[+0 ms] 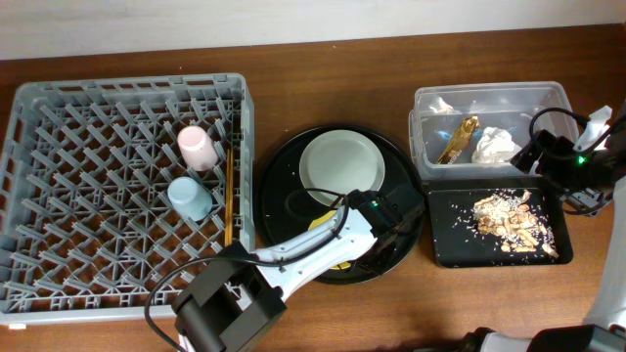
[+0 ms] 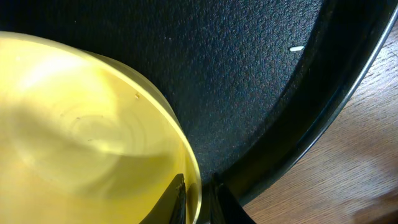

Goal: Sort waste into correct bins and load items into the dishwasher rack
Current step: 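Lower the left gripper and grasp the rim of the yellow bowl, then carry the yellow bowl left and set it upside down in the rack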

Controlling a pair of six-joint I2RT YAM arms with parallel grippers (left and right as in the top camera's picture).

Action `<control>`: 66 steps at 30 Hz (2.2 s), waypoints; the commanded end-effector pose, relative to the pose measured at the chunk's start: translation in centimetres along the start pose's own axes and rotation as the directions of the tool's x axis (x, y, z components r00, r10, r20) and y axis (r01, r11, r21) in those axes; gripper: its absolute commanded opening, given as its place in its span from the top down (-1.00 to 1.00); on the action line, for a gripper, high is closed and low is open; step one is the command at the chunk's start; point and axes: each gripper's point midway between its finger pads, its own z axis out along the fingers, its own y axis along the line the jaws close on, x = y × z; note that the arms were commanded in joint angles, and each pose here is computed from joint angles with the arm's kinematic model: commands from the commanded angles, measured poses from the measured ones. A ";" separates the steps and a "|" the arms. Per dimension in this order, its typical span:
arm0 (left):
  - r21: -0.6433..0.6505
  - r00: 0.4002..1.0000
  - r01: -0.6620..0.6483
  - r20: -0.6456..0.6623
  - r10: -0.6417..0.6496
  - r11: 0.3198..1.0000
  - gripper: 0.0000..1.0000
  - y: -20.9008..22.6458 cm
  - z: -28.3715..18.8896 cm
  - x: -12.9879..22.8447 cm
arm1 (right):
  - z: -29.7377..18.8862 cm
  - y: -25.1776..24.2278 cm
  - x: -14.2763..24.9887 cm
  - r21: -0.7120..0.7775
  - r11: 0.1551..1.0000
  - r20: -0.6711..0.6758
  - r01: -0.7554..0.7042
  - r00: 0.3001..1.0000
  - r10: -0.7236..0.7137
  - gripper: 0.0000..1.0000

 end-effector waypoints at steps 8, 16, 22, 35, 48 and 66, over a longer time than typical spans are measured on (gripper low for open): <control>-0.046 0.998 0.008 -0.056 -0.011 0.999 1.00 0.8 2.0 0.8 | -0.4 -0.2 -0.4 0.014 1.000 0.017 -0.008 1.000 0.007 -0.97; -0.029 0.998 0.019 -0.052 -0.021 0.999 1.00 3.0 -6.5 0.4 | -0.4 -0.2 -0.4 0.014 1.000 0.017 -0.008 1.000 0.007 -0.97; 0.193 0.973 0.055 0.208 -0.096 0.980 1.00 8.8 -20.9 1.7 | -0.4 -0.2 -0.4 0.014 1.000 0.017 -0.008 1.000 0.007 -0.97; 0.707 0.886 0.032 0.306 -0.347 0.706 1.00 18.4 -26.8 6.9 | -0.4 -0.2 -0.4 0.014 1.000 0.017 -0.007 1.000 0.007 -0.97; 0.928 0.749 0.057 0.205 -0.630 0.369 1.00 23.0 -18.3 7.9 | -0.4 -0.2 -0.4 0.014 1.000 0.017 -0.008 1.000 0.007 -0.97; 0.897 0.694 0.238 0.110 -0.711 0.371 1.00 28.6 -13.4 11.1 | -0.4 -0.2 -0.4 0.014 1.000 0.017 -0.008 1.000 0.008 -0.97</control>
